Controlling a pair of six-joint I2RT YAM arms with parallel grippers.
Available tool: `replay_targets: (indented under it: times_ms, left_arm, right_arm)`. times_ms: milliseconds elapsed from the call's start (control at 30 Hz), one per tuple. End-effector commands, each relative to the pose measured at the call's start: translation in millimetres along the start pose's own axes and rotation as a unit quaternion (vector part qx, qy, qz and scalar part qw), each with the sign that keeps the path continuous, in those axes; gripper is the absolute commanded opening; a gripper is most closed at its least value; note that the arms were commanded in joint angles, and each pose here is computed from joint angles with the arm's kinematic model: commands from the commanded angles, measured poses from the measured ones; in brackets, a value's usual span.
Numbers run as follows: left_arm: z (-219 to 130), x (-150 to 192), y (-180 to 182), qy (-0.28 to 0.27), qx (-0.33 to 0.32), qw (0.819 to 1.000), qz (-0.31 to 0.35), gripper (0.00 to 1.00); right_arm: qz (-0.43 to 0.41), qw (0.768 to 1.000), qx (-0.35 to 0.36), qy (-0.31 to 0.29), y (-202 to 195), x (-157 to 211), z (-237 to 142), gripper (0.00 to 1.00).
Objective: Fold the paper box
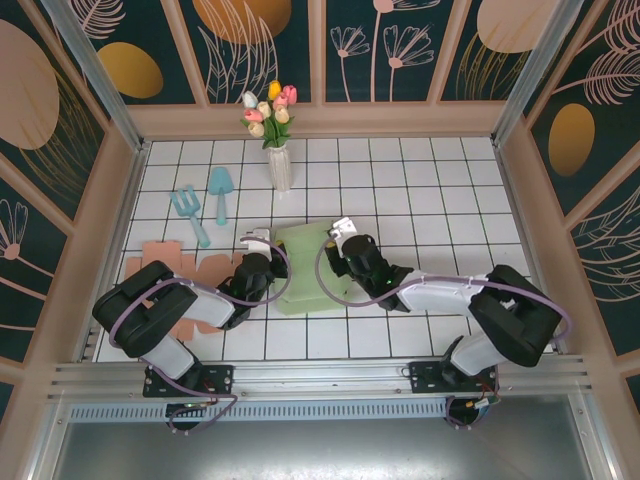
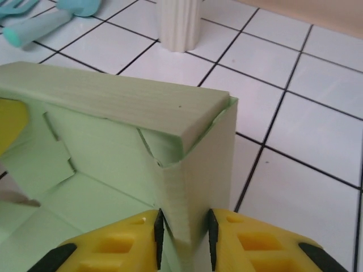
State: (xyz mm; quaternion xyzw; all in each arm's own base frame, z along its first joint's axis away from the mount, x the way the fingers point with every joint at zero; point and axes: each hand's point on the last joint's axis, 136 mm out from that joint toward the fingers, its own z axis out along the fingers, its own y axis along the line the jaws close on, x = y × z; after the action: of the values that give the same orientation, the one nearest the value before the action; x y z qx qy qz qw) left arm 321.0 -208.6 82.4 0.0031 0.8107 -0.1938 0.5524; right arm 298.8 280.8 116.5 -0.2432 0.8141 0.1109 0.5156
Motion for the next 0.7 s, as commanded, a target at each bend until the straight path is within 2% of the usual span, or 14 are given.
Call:
replay_targets:
  times_ms: [0, 300, 400, 533, 667]
  left_arm:
    - [-0.2, -8.6, -29.9, -0.001, 0.062, 0.998, -0.022, 0.00]
    - [7.8, -8.5, -17.4, 0.020, 0.001, 0.997, -0.080, 0.00]
    - [5.5, -10.7, -8.5, 0.016, -0.030, 0.994, -0.100, 0.00]
    - [0.2, -15.7, 3.5, 0.006, -0.064, 0.990, -0.129, 0.00]
    - [-2.5, -19.1, 2.9, 0.003, -0.068, 0.988, -0.137, 0.00]
  right_arm:
    - [0.027, 0.997, 0.033, -0.058, -4.5, -29.9, 3.0, 0.25]
    - [-0.014, 0.989, 0.138, -0.054, -19.2, -21.0, 15.8, 0.20]
    - [-0.038, 0.974, 0.217, -0.045, -35.0, -18.4, 13.5, 0.18]
    - [-0.030, 0.959, 0.277, -0.041, -52.8, -15.3, 7.0, 0.19]
    - [-0.017, 0.940, 0.340, -0.032, -70.6, -15.6, -2.3, 0.19]
